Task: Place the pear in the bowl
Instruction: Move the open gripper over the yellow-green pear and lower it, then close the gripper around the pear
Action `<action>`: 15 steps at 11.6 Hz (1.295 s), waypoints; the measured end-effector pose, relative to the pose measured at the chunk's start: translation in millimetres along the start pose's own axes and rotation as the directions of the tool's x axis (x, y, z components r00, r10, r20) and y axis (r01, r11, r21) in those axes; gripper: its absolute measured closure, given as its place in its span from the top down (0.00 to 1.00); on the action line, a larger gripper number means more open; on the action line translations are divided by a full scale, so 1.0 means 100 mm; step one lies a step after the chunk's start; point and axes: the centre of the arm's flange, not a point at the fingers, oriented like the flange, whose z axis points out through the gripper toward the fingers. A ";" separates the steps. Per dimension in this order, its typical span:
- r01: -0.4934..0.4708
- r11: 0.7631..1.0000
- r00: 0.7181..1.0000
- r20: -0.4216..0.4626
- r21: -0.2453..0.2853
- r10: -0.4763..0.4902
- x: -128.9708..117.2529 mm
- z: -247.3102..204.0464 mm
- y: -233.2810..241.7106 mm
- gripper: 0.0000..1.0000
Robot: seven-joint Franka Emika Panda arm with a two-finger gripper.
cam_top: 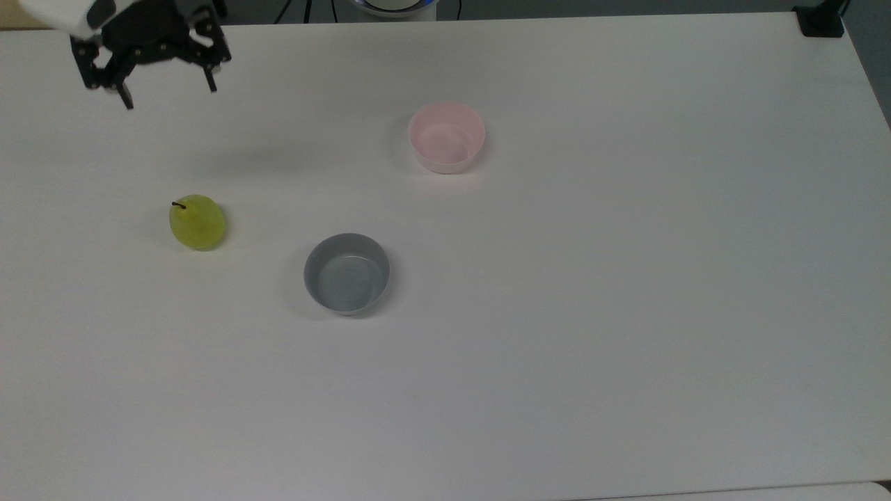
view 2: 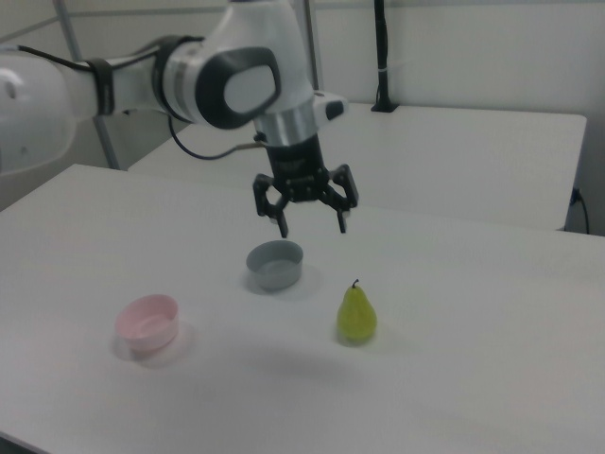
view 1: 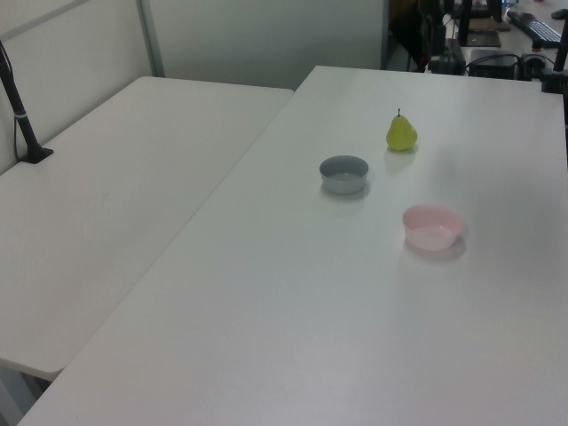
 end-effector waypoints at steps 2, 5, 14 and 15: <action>-0.013 1.000 1.000 -0.009 -0.016 0.012 0.06 0.41 0.14 1.00; -0.011 1.000 1.000 0.002 -0.014 0.011 0.17 1.01 0.22 1.00; -0.021 1.000 0.999 -0.032 -0.012 0.021 0.33 1.93 0.23 0.81; -0.022 1.000 0.999 -0.033 -0.012 0.021 0.33 1.93 0.23 0.63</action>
